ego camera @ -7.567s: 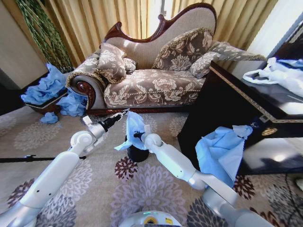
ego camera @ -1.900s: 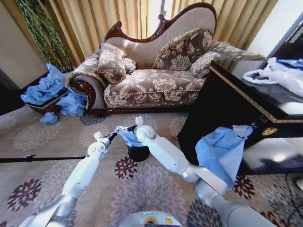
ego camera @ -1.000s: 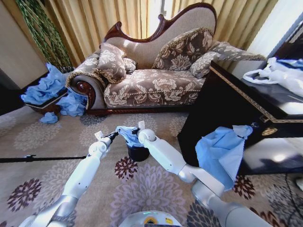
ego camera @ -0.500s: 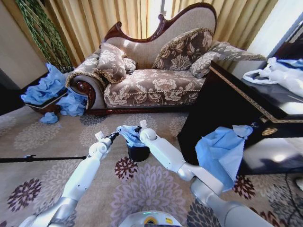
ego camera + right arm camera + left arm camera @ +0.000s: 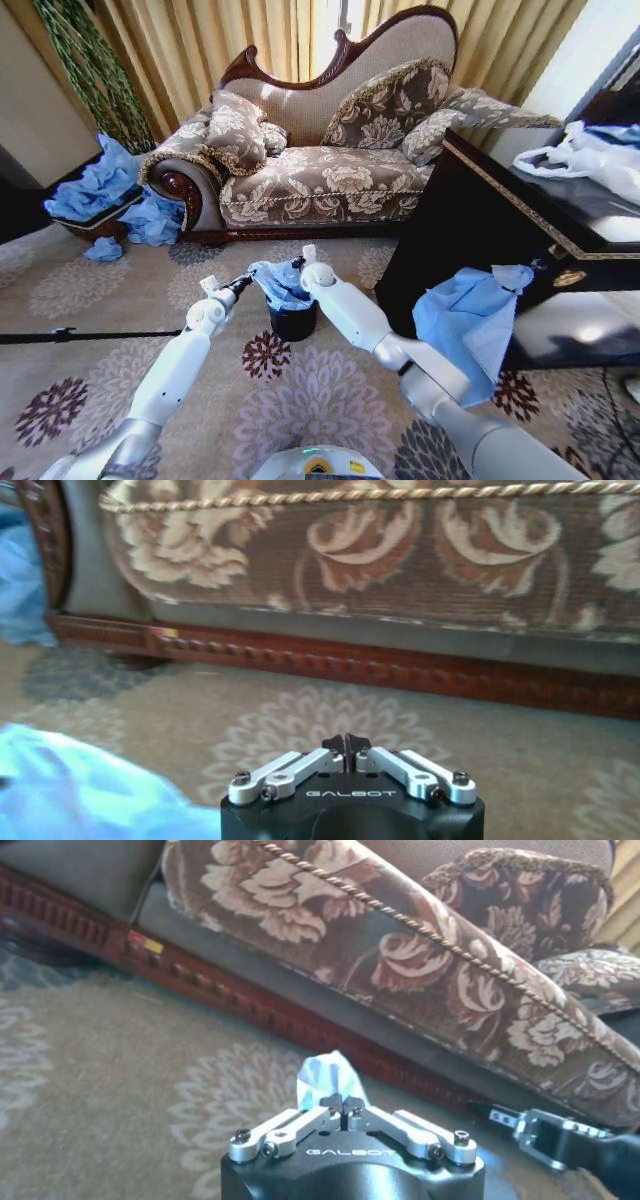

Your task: Place a garbage bag over the trash bin.

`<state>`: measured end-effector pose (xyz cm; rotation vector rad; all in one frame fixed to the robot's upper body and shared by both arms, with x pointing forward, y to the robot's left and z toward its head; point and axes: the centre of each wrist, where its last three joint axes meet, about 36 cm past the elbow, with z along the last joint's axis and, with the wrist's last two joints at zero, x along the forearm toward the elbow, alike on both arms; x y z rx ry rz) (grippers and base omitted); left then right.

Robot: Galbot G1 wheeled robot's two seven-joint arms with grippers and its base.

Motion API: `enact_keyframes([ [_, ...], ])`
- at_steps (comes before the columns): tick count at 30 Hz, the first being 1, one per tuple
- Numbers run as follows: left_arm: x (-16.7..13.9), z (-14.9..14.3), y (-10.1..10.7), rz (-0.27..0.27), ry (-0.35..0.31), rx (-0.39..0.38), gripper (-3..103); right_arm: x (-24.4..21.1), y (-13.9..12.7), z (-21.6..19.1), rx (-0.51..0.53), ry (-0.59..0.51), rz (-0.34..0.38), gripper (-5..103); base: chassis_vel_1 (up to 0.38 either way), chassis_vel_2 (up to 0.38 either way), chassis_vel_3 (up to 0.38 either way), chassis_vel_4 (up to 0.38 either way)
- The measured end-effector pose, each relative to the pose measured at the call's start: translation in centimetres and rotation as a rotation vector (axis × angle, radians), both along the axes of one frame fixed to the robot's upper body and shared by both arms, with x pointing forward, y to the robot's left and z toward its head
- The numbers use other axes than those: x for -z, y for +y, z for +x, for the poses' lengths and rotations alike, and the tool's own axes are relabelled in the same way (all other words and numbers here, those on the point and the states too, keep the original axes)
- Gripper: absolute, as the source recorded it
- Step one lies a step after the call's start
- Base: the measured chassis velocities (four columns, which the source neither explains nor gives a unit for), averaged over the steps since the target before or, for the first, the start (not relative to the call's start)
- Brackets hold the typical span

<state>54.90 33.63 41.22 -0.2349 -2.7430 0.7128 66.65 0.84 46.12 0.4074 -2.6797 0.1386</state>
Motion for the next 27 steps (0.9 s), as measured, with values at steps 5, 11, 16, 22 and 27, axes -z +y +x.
enact_keyframes([
  [5, -0.4, 0.3, -0.5, -0.003, -0.007, 0.008, 0, -0.2, -0.5, -0.5, 0.006, -0.029, -0.008, 0, 0.000, 0.000, 0.000, 0.000],
  [11, 0.4, -0.1, -0.4, -0.002, 0.008, 0.005, 0, -3.7, -1.0, -5.5, -0.061, 0.110, 0.111, 2, 0.000, 0.000, 0.000, 0.000],
  [16, 0.6, -0.3, -0.1, 0.001, 0.012, 0.003, 0, -3.9, -0.6, -6.8, -0.084, 0.172, 0.145, 18, 0.000, 0.000, 0.000, 0.000],
  [22, 0.6, -0.7, 0.5, 0.003, 0.009, 0.002, 0, -2.0, 1.3, -7.4, -0.099, 0.170, 0.098, 45, 0.000, 0.000, 0.000, 0.000],
  [27, 0.8, -1.1, 0.6, -0.002, 0.009, 0.004, 0, -1.1, 2.4, -7.0, -0.091, 0.153, 0.072, 61, 0.000, 0.000, 0.000, 0.000],
])
